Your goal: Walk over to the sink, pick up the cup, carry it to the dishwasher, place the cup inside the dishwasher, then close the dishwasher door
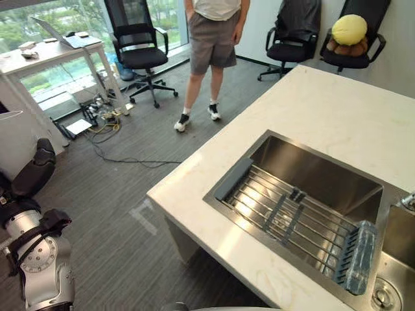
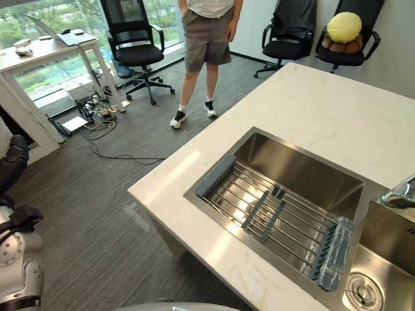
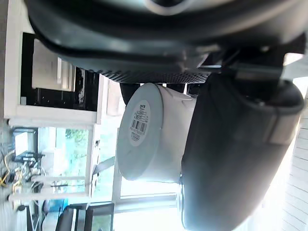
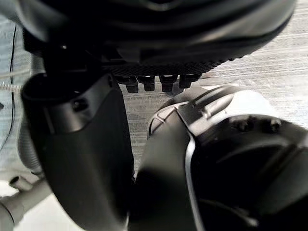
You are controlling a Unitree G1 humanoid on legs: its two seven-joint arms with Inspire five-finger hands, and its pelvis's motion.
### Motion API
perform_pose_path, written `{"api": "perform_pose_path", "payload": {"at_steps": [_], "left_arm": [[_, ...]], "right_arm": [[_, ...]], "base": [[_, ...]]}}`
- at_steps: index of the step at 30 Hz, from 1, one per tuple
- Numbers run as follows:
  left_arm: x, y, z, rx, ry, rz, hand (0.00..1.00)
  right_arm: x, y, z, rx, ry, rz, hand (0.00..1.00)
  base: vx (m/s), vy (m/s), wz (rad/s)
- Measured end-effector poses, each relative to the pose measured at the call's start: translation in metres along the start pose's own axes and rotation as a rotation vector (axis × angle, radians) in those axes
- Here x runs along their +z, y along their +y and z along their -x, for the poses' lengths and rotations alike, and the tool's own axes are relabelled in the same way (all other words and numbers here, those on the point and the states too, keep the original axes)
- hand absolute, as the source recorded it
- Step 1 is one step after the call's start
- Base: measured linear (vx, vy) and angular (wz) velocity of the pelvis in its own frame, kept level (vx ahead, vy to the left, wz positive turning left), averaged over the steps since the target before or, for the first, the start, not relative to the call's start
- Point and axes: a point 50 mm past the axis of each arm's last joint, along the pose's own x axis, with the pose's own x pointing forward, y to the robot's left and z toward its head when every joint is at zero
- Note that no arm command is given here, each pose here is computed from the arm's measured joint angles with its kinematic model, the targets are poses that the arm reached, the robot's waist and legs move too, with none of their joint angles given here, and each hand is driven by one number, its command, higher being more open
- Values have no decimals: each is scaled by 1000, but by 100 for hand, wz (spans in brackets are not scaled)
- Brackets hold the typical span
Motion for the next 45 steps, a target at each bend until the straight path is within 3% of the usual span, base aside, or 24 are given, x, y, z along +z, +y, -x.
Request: {"api": "perform_pose_path", "payload": {"at_steps": [7, 14, 20, 22, 26, 28, 31, 35, 37, 42, 43, 45], "left_arm": [[13, -28, -12, -105, -87, 41, 0], [18, -57, -9, -217, -101, 85, 0], [10, -93, 34, -317, 14, 287, 0], [4, -122, 57, -469, 75, 328, 0], [-4, -175, 104, -799, 145, 309, 0], [-8, -186, 121, -886, 178, 274, 0], [-9, -189, 123, -947, 172, 215, 0], [-13, -176, 102, -834, 141, 135, 0], [-11, -172, 88, -799, 120, 110, 0], [-23, -172, 91, -850, 175, 68, 0], [-28, -168, 88, -848, 182, 94, 0], [-28, -168, 88, -848, 182, 94, 0]], "right_arm": [[2, -16, 7, -27, -55, -81, 100], [20, -18, 6, -40, -59, 17, 100], [23, -22, 6, -119, -52, -13, 100], [27, -29, 9, -134, -85, -52, 100], [7, -1, 2, -24, -84, -111, 100], [4, 5, 1, -7, -81, -127, 100], [-1, 4, 2, -10, -48, -148, 100], [20, -1, 2, -30, -42, 8, 100], [29, 15, -3, 11, -52, 51, 100], [37, 44, -9, 99, -50, 20, 100], [21, 46, -7, 218, -73, -67, 100], [21, 46, -7, 219, -73, -67, 100]], "base": [[-43, 164, 147], [-44, 254, 95], [4, 212, 75], [83, 185, 139], [93, -27, 218], [107, -86, 218], [179, -137, 191], [214, -163, 62], [160, -122, 4], [138, -89, -10], [47, -26, -13], [0, 0, 0]]}}
